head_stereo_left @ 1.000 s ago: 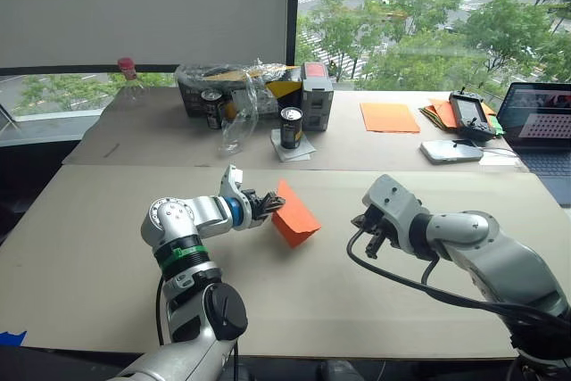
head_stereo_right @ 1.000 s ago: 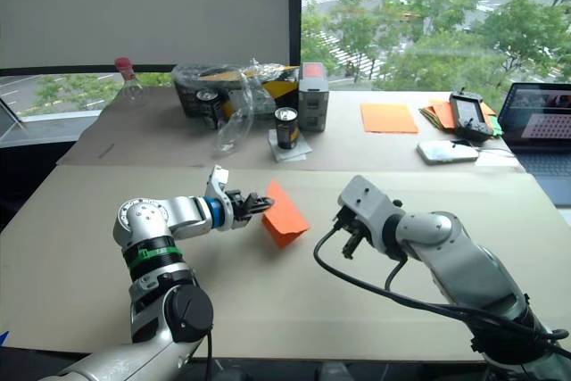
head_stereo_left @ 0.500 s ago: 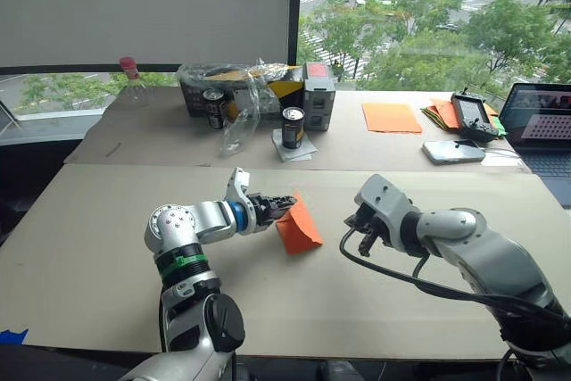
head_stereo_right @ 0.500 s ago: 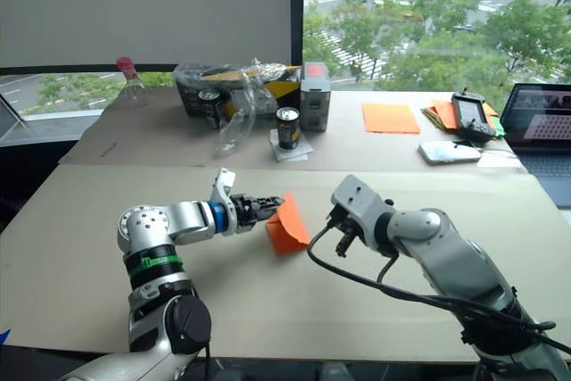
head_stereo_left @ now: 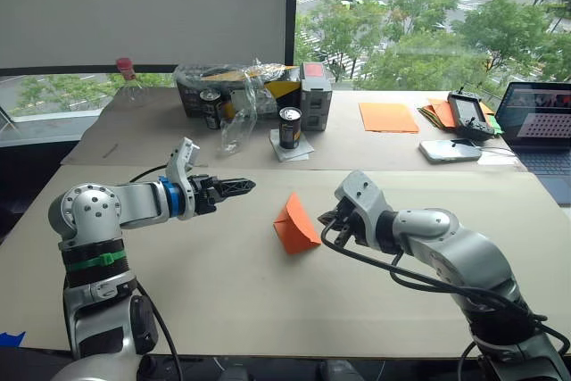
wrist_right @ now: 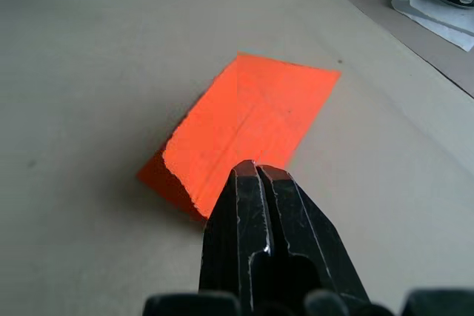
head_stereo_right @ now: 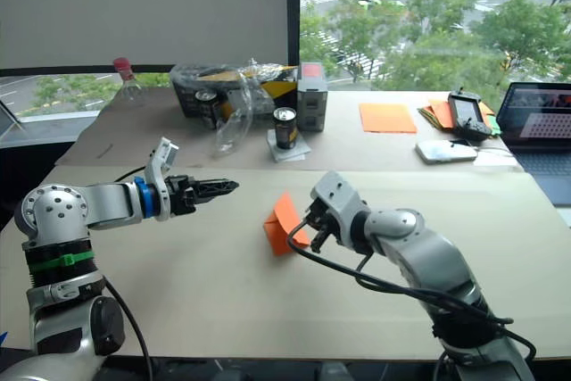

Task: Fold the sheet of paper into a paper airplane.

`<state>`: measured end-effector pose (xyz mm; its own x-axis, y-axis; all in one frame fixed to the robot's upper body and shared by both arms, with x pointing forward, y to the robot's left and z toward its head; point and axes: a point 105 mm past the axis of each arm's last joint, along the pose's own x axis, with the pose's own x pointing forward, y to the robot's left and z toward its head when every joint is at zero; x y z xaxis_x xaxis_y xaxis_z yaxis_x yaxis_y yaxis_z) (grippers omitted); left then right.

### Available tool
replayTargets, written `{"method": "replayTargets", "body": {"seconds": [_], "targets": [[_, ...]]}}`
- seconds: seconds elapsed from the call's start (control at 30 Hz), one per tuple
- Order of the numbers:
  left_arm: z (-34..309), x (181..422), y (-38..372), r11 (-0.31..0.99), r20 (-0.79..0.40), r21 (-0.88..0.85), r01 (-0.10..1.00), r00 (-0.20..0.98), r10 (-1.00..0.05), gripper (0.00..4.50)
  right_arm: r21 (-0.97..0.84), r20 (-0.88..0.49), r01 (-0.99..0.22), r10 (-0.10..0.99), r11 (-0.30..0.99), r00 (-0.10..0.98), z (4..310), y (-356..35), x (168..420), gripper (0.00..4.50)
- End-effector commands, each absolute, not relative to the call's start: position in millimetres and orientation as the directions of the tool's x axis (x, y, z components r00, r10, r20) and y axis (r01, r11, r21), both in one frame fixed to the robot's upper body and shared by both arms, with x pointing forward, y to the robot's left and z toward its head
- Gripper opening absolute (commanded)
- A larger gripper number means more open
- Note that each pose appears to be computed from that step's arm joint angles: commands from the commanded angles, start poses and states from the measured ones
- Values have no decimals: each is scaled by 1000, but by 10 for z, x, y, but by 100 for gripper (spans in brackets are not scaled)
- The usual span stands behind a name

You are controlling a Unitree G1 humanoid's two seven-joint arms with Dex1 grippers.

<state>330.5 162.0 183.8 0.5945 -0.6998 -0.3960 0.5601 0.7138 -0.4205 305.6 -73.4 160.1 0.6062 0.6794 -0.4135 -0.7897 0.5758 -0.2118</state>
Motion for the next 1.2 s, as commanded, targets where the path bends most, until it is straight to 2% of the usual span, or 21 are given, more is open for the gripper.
{"method": "replayTargets", "body": {"seconds": [0.03,0.1,0.17,0.3,0.4,0.57,0.67,0.8,1.0,1.03,1.1,1.2], "targets": [[1478,3039,1515,621,-592,-119,775,447,-671,450,-230,-388,-784,684,577,618,1704,-640,3066,155],[1386,2960,1499,568,-602,-99,817,405,-688,450,-220,-379,-780,686,585,621,1727,-543,3092,222],[1288,2901,1512,523,-629,-47,851,382,-678,450,-170,-380,-739,649,652,660,1704,-494,3167,292],[1184,2938,1543,503,-648,50,863,411,-641,450,-125,-413,-706,610,697,676,1628,-429,3219,433],[1160,2836,1499,497,-650,-80,864,333,-683,450,-152,-437,-675,564,722,701,1586,-425,3293,447],[1199,2839,1453,477,-630,-70,876,332,-702,450,-261,-469,-634,478,728,742,1491,-475,3407,447],[1189,2893,1492,487,-635,-23,873,364,-681,450,-256,-452,-648,504,717,736,1519,-407,3394,368],[1199,2968,1497,492,-619,12,870,393,-679,450,-314,-440,-682,535,660,721,1572,-377,3342,225],[1170,3080,1533,486,-605,136,864,460,-649,450,-481,-436,-737,599,475,671,1611,-386,3272,19],[1235,3103,1498,477,-549,154,865,477,-687,450,-542,-431,-739,622,400,653,1628,-410,3257,4],[1375,3180,1475,494,-445,212,843,533,-719,450,-661,-439,-720,670,210,599,1647,-455,3198,4],[1578,3229,1450,560,-335,39,827,539,-773,450,-741,-450,-671,735,9,507,1666,-475,3069,4]]}}
